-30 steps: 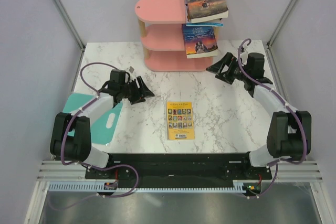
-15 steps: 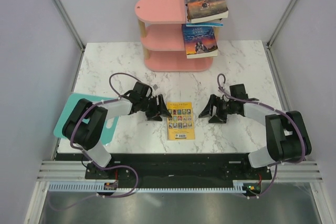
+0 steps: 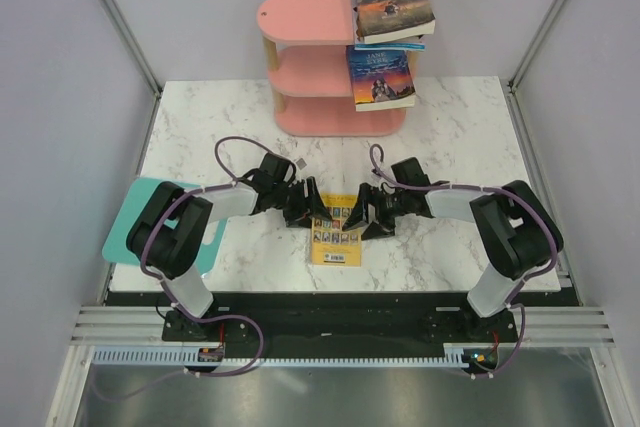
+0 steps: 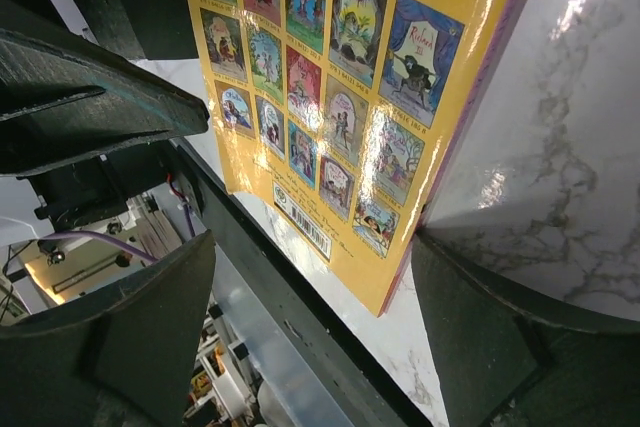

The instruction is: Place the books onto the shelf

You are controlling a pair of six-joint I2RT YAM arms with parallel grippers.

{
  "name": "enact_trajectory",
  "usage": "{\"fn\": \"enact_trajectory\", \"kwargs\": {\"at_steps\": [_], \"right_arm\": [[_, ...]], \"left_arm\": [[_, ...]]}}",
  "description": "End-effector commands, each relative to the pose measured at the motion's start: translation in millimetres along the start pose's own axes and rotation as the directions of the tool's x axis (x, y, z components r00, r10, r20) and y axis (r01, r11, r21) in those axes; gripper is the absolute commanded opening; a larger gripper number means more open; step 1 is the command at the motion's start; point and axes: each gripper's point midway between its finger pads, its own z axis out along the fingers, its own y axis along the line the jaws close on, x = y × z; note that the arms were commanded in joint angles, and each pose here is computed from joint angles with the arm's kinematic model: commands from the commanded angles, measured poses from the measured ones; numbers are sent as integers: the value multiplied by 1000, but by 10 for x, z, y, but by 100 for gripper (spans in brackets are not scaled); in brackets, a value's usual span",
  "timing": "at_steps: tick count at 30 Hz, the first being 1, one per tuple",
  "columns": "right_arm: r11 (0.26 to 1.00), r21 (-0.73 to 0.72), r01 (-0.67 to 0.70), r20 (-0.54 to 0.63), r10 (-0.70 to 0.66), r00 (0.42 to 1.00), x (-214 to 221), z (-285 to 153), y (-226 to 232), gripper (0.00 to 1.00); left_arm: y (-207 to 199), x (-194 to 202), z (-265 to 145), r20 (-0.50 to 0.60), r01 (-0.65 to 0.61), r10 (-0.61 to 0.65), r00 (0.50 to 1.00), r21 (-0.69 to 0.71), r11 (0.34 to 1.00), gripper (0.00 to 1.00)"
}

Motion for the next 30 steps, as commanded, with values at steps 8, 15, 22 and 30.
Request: {"fn": "enact_trajectory", "kwargs": {"at_steps": [8,15,22,30], "right_arm": [[986,-97,138,247,-111,963,-470,-132,635,85],[954,-213,212,313,-139,939,-567,-256,1060,85],[958,-156,239,296,-186,937,-520,-214,1019,84],[975,-57,216,279,-193,941,-447,-239,818,84]], "left_arm": [[-54,-45,153,-8,18,-17,1000,14,1000,69],[-45,-35,226,-18,34,-34,999,18,999,63],[-121,-99,262,-13,27,-26,1000,52,998,2],[-257,-173,151,22,5,-7,1000,78,997,2]]}}
